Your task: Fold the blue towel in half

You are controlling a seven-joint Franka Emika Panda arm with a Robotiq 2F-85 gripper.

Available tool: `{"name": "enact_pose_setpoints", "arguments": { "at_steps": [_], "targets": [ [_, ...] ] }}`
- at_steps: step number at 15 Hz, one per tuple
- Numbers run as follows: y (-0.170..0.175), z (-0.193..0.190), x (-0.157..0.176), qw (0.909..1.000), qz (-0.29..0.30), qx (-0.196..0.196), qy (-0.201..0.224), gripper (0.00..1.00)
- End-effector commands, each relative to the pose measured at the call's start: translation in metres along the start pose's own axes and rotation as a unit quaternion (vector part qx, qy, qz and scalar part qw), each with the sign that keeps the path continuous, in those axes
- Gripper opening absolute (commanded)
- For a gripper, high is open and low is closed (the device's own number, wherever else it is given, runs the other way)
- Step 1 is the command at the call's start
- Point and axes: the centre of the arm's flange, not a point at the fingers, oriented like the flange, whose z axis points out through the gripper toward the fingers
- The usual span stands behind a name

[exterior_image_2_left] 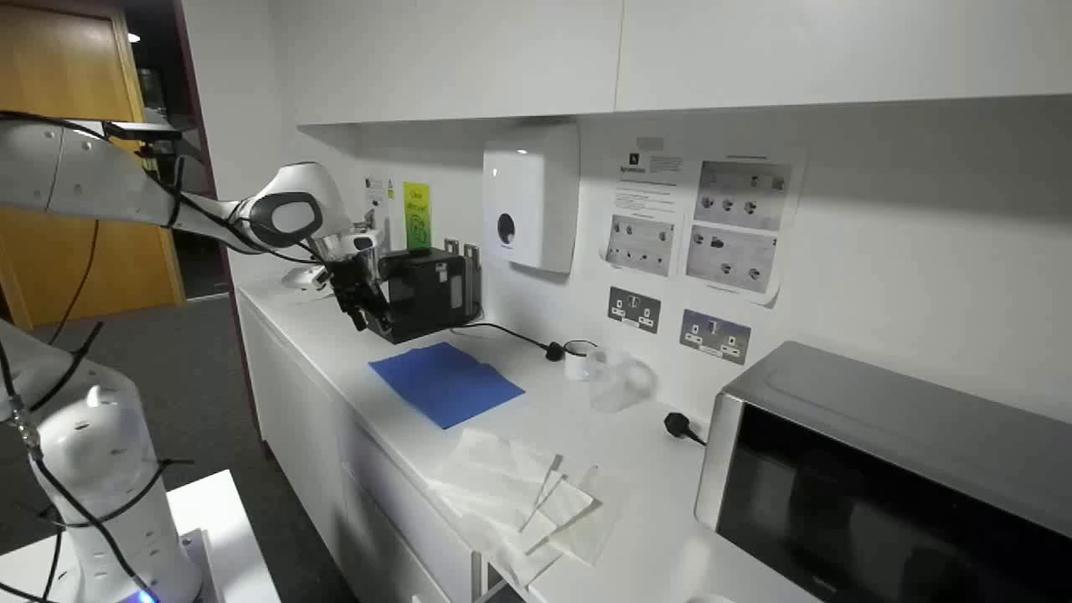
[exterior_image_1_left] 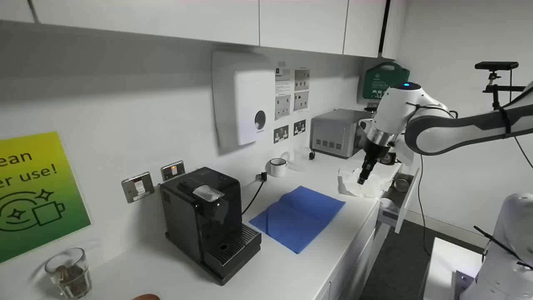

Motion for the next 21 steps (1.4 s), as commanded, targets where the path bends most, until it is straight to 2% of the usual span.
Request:
{"name": "enact_pose_setpoints", "arguments": {
  "at_steps": [1,6,8,11,13,16,19,21],
  "targets": [
    [0.0,0.0,0.0,1.0,0.0,0.0,-0.001,1.0],
    [0.0,0.001,0.0,1.0,0.0,0.0,-0.001,1.0],
    [0.005,0.0,0.005,0.999,0.041,0.016,0.001,1.0],
    [0.02,-0.001,0.008,0.99,0.133,0.045,-0.007,1.0],
    [0.037,0.007,0.006,0.9808,0.182,0.067,-0.011,1.0],
    [0.066,0.022,0.0,0.9617,0.254,0.101,-0.019,1.0],
    [0.098,0.042,-0.002,0.9372,0.318,0.142,-0.027,1.0],
    [0.12,0.06,0.002,0.9159,0.358,0.178,-0.03,1.0]
  ]
}}
